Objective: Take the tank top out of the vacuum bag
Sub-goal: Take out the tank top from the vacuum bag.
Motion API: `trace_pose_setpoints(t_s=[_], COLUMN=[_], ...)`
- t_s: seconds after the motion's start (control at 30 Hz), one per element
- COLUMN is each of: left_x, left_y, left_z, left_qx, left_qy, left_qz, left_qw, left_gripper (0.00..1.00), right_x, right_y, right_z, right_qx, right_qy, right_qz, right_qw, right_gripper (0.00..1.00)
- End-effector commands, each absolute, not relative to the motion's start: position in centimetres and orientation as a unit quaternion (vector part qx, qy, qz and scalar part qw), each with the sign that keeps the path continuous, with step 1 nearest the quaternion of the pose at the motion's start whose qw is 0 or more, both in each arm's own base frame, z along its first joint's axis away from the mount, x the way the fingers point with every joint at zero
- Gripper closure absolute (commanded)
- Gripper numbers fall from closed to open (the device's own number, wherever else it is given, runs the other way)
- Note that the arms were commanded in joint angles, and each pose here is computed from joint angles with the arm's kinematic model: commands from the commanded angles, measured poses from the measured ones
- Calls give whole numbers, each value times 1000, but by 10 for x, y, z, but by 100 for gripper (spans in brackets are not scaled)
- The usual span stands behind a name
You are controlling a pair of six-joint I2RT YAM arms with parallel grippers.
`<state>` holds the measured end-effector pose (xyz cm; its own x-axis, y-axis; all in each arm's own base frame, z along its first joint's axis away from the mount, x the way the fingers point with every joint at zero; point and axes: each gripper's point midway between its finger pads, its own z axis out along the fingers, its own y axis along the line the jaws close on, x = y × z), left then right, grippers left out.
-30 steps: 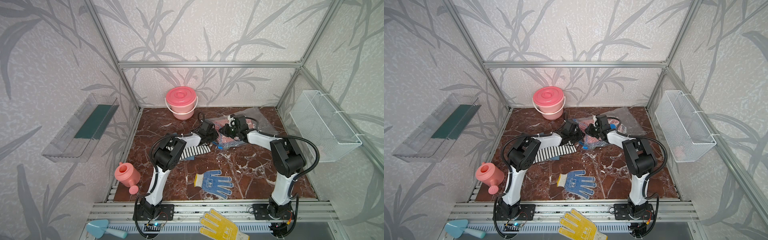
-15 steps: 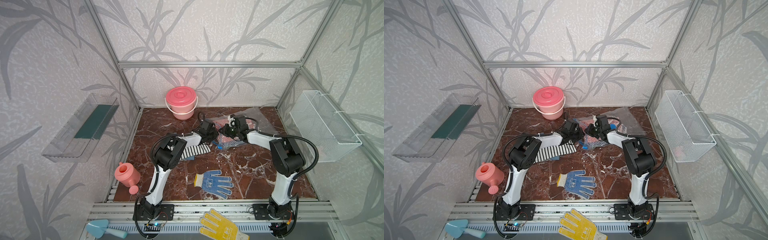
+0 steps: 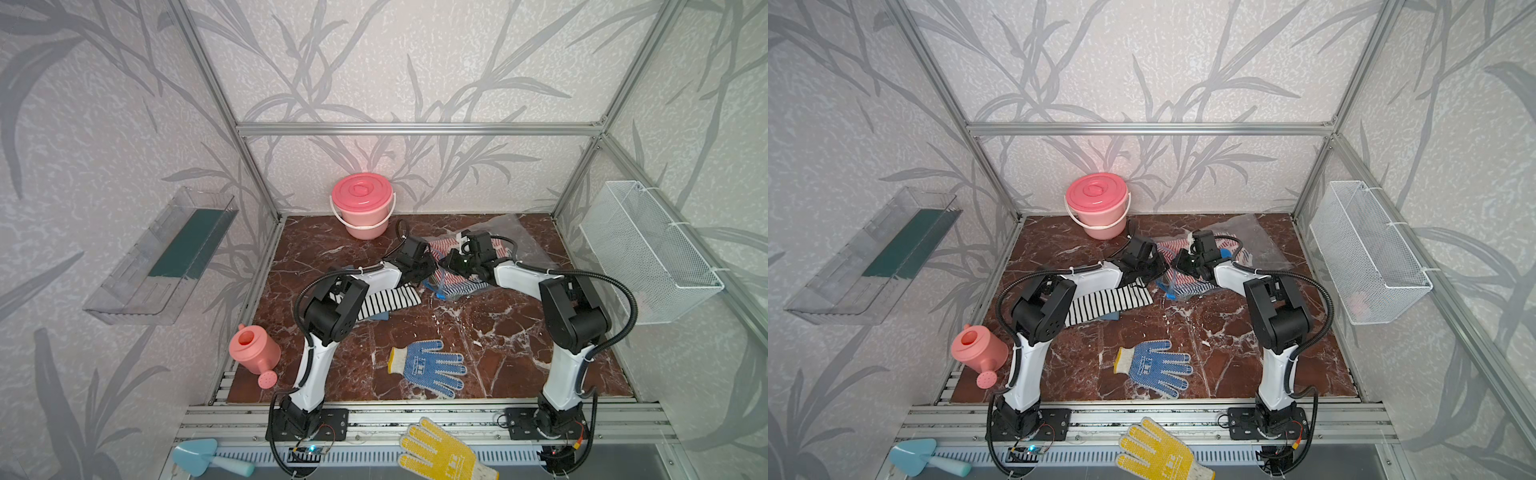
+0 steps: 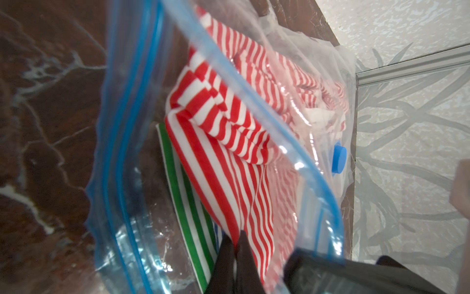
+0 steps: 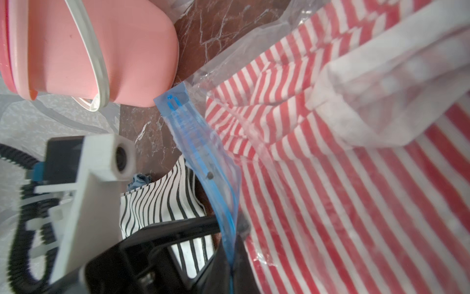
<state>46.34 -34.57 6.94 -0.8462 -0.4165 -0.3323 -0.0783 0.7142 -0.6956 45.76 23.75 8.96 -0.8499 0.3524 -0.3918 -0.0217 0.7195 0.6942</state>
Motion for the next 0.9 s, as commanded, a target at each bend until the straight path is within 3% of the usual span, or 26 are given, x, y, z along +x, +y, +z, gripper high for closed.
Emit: trace_pose_setpoints(t_s=[0.0, 0.3, 0.6, 0.87], left_x=[466, 463, 454, 459], left_y=[-346, -341, -339, -342], left_z=[107, 112, 89, 99], left_qx=[-123, -115, -132, -126], left_qy=[888, 898, 902, 898], left_qz=[-361, -343, -339, -346], left_qw=[257, 251, 232, 243], left_gripper=[100, 100, 100, 100], right_x=[462, 461, 461, 460], right_y=[229, 221, 227, 231], right_z=[112, 118, 116, 114], right_qx=[85, 76, 71, 66], right_qy=[893, 904, 906, 905], right_qz=[341, 303, 309, 315], right_qw=[282, 291, 280, 278], right_gripper=[100, 100, 100, 100])
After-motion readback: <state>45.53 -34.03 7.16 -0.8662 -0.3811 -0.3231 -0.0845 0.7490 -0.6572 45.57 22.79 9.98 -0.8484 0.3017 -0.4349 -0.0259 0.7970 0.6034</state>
